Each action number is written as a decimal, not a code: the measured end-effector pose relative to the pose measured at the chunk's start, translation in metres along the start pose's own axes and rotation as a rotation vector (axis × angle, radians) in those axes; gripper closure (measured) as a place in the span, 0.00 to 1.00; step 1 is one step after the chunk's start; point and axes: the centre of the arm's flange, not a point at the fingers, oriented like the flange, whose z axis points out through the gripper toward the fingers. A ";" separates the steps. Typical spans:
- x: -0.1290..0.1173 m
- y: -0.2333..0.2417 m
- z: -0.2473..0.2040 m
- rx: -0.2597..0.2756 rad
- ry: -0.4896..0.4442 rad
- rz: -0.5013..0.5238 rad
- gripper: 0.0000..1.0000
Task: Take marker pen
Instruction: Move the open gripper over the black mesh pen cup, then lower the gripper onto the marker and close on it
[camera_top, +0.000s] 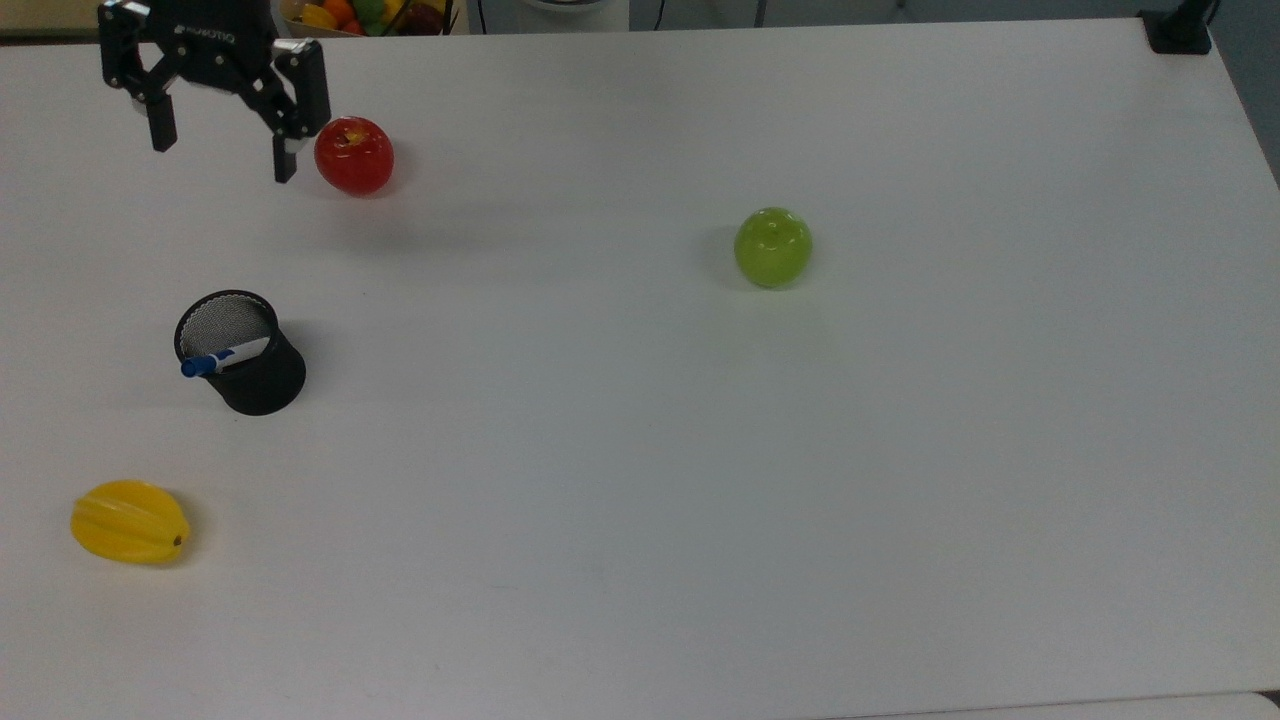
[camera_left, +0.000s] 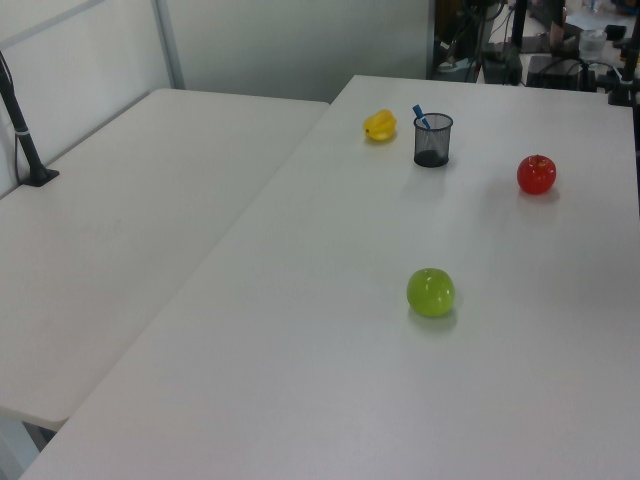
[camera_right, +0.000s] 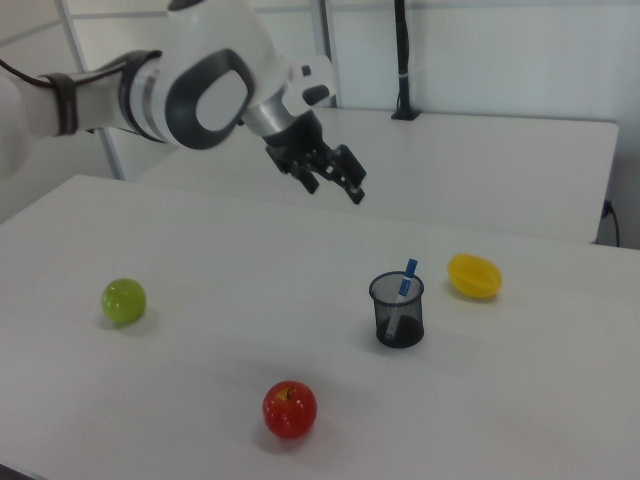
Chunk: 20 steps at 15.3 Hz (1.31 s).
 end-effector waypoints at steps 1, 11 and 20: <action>0.001 0.006 0.011 -0.011 0.007 0.018 0.09; 0.002 0.026 0.094 -0.069 0.086 0.084 0.33; -0.012 0.018 0.157 -0.066 0.179 0.104 0.34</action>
